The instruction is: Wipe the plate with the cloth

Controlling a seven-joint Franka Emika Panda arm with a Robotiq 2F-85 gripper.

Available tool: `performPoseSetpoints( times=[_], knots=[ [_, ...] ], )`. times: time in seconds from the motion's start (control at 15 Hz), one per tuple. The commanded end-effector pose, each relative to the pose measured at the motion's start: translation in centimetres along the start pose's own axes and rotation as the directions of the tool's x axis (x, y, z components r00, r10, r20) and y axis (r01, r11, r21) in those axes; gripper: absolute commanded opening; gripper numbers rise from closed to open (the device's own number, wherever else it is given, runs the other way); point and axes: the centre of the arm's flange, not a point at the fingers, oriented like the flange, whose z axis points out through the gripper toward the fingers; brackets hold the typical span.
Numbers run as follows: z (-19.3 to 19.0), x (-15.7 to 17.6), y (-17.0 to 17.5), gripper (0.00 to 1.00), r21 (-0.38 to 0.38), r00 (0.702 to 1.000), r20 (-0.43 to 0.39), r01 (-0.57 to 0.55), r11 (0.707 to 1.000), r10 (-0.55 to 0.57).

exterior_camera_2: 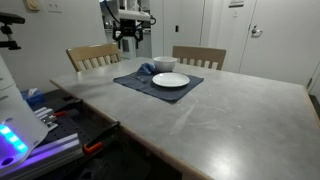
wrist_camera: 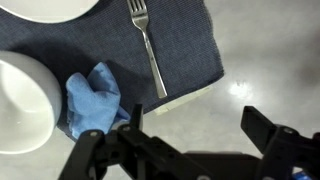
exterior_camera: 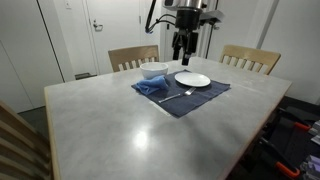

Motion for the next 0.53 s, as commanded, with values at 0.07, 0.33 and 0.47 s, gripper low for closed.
performPoseSetpoints(
  times=[0.07,0.33,0.47],
  knots=[
    [2.3,1.9,0.9,1.00,0.030,0.997,-0.021,0.073,0.997,-0.073],
    [4.4,2.7,1.8,1.00,0.007,0.997,0.017,0.075,0.997,-0.075],
    [5.3,3.3,2.6,1.00,-0.011,0.996,0.044,0.078,0.997,-0.078]
  ],
)
